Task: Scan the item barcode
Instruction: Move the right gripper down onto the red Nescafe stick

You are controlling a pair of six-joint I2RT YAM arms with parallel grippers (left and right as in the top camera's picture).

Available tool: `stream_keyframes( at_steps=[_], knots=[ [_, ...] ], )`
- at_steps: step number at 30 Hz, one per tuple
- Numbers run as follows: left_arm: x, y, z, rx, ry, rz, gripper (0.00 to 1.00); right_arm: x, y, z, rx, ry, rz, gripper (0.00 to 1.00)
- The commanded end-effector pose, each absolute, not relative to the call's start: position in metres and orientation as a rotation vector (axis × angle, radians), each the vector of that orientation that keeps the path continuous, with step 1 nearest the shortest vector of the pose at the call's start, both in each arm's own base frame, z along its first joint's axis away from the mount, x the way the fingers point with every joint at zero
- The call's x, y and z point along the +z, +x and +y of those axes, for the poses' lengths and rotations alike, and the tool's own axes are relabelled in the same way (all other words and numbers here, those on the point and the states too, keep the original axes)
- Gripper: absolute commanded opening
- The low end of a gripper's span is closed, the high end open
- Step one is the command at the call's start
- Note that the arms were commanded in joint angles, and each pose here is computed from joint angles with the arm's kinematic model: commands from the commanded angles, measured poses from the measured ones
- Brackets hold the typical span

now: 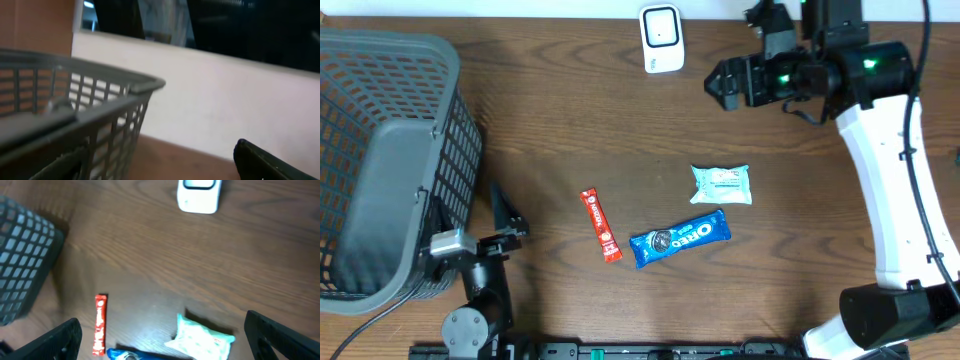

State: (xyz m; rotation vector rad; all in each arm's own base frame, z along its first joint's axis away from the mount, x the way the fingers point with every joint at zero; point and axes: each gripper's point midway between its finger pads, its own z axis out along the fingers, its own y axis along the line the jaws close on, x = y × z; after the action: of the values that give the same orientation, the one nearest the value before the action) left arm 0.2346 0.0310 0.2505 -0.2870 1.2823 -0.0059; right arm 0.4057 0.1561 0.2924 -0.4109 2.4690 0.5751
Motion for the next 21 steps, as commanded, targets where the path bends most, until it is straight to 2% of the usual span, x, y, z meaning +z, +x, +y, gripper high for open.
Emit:
stream_keyframes(
  at_steps=[1, 11, 21],
  knots=[
    [0.246, 0.235, 0.030, -0.012, -0.287, 1.302, 0.92, 0.290, 0.401, 0.170, 0.592, -0.425, 2.480, 0.99],
    [0.238, 0.237, 0.030, -0.006, -0.286, 1.334, 0.92, 0.270, 0.384, 0.232, 0.674, -0.446, 2.554, 0.99],
    [0.238, 0.237, 0.030, -0.006, -0.286, 1.334, 0.92, 0.202, 0.377, 0.279, 0.495, -0.505, 2.699, 0.99]
  ],
)
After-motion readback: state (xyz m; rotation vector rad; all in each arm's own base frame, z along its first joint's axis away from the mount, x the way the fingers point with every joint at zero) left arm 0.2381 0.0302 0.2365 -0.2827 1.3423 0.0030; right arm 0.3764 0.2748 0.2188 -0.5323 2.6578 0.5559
